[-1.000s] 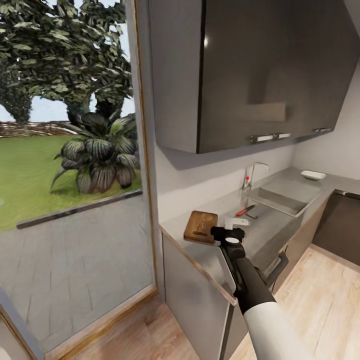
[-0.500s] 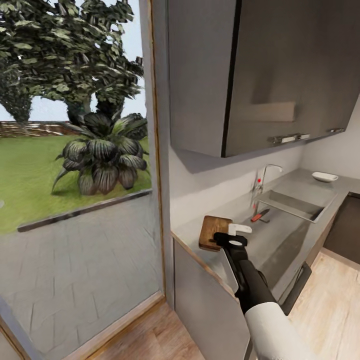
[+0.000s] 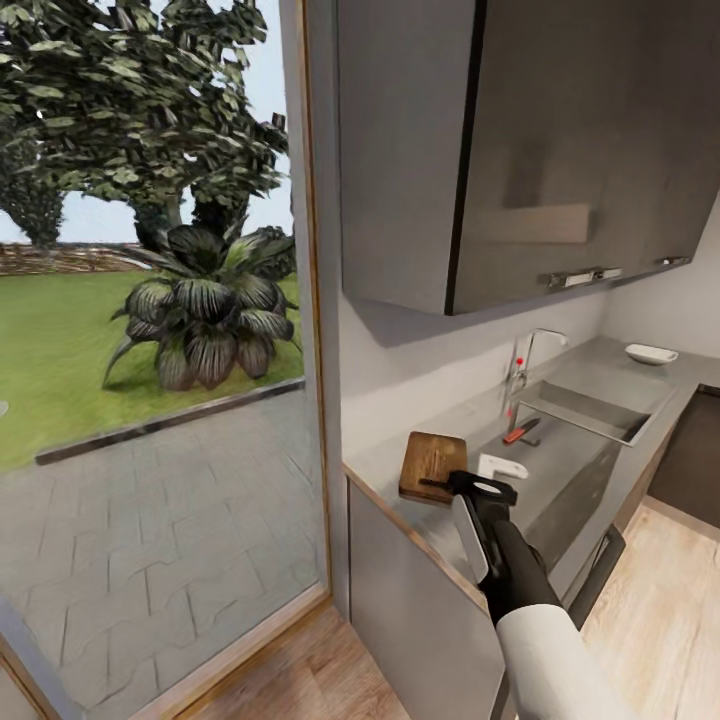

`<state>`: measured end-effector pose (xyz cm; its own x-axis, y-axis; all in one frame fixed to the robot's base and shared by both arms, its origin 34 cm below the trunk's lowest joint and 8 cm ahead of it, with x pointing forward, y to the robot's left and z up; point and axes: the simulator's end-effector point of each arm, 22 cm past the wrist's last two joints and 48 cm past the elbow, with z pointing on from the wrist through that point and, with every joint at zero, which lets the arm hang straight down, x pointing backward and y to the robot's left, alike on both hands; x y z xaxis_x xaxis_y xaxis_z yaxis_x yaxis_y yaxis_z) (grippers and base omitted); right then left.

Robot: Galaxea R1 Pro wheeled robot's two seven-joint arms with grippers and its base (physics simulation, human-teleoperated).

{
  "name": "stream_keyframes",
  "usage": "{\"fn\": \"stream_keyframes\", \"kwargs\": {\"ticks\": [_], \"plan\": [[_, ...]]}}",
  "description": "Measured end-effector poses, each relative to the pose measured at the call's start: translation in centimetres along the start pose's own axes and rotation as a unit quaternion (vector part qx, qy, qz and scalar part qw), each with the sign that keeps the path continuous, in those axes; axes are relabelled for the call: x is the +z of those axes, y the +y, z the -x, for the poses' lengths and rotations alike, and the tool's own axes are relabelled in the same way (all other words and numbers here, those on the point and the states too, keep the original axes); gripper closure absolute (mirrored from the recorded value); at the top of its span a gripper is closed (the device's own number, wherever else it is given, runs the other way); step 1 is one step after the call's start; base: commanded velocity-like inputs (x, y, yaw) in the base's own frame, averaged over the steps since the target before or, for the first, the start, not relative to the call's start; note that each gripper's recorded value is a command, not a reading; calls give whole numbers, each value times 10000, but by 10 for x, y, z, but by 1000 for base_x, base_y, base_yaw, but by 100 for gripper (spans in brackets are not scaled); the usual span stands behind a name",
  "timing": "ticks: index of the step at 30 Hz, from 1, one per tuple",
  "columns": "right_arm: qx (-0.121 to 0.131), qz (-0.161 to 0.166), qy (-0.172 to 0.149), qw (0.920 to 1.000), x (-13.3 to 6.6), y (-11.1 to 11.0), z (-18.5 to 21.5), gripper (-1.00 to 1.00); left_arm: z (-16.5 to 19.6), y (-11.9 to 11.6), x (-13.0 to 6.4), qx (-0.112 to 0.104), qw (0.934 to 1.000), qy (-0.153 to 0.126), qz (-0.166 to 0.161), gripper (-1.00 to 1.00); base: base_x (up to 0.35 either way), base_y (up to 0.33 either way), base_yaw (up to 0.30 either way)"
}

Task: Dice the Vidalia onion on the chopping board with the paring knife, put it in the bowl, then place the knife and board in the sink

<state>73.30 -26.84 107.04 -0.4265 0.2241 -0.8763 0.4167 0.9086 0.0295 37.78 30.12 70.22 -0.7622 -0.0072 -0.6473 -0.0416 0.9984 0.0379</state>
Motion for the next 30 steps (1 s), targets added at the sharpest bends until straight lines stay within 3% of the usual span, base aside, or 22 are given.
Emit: {"fn": "stream_keyframes", "kwargs": {"ticks": [17,23,30], "plan": [[-35,-416,180,9990,4,-18,-16,-100,0,0,0,-1,10000,-3,0,-100,117,139,0],[459,-745,472,9950,11,-51,-30,-100,0,0,0,0,10000,0,-1,-100,15,17,0],[563,-895,538,9929,12,-61,-34,-100,0,0,0,0,10000,0,3,-100,19,10,0]]}}
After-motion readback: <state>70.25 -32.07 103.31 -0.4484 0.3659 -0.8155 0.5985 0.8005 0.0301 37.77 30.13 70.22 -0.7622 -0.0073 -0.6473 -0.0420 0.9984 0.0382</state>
